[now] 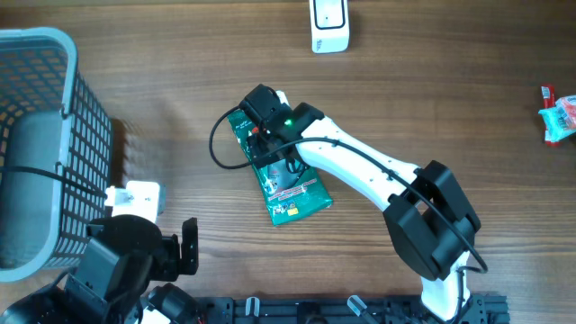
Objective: Scan the item barcode
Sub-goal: 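Reach the right gripper to the green 3M pouch and grasp it, then lift the 3M pouch and rotate it with the right gripper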
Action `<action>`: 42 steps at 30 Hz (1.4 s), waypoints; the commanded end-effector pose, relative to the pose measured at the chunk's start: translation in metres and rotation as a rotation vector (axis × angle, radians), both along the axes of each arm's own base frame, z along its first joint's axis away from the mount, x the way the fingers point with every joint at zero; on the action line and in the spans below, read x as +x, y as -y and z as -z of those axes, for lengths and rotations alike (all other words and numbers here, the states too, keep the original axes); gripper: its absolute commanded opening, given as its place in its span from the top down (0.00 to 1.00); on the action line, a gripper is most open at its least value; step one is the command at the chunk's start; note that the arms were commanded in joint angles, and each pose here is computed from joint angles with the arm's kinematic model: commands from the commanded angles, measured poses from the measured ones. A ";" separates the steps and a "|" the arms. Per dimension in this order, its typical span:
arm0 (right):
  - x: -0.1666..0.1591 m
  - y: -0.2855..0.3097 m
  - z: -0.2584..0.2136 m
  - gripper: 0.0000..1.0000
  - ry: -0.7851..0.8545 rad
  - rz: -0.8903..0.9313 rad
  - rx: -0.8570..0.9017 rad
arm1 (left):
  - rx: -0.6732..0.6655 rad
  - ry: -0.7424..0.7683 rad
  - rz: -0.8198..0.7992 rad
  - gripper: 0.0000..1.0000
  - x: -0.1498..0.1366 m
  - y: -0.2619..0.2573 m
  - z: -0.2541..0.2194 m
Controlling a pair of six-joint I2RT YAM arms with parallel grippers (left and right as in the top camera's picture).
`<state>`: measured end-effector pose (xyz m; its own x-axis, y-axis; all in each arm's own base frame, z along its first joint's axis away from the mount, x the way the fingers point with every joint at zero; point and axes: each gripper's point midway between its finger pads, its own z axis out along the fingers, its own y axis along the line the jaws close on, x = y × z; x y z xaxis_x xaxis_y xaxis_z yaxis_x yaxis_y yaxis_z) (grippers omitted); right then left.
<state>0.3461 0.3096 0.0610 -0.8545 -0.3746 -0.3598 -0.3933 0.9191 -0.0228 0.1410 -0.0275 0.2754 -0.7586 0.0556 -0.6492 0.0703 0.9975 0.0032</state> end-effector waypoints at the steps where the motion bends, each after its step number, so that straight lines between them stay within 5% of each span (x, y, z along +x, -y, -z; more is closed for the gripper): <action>1: -0.020 -0.018 0.014 0.05 -0.046 -0.116 0.033 | -0.006 0.012 -0.016 0.00 0.000 -0.002 -0.002; 10: -0.057 -0.045 0.044 0.07 -0.057 -0.239 -0.036 | -0.006 0.012 -0.015 0.00 0.000 -0.002 -0.002; 20: -0.053 -0.020 0.085 0.01 0.009 -0.193 -0.264 | -0.006 0.013 -0.015 0.00 0.000 -0.002 -0.002; 22: -0.055 -0.017 0.089 0.15 -0.004 -0.194 -0.277 | -0.006 0.013 -0.016 0.00 0.000 -0.002 -0.002; 26: -0.072 -0.008 0.094 0.67 -0.116 -0.209 -0.280 | -0.006 0.012 -0.015 0.00 0.000 -0.002 -0.002; 29: -0.078 0.000 0.097 0.95 -0.199 -0.190 -0.254 | -0.006 0.013 -0.016 0.00 0.000 -0.002 -0.002; 35: -0.076 -0.008 0.065 0.96 -0.385 -0.231 -0.019 | -0.006 0.012 -0.016 0.00 0.000 -0.002 -0.002; 42: -0.075 -0.012 -0.107 0.95 -0.501 -0.444 0.726 | -0.006 0.012 -0.016 0.00 0.000 -0.002 -0.002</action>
<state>0.2861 0.3013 0.0666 -0.8407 -0.5347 -0.0855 -0.5158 0.7427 0.4270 0.1411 -0.0275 0.2755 -0.7584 0.0558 -0.6494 0.0706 0.9975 0.0033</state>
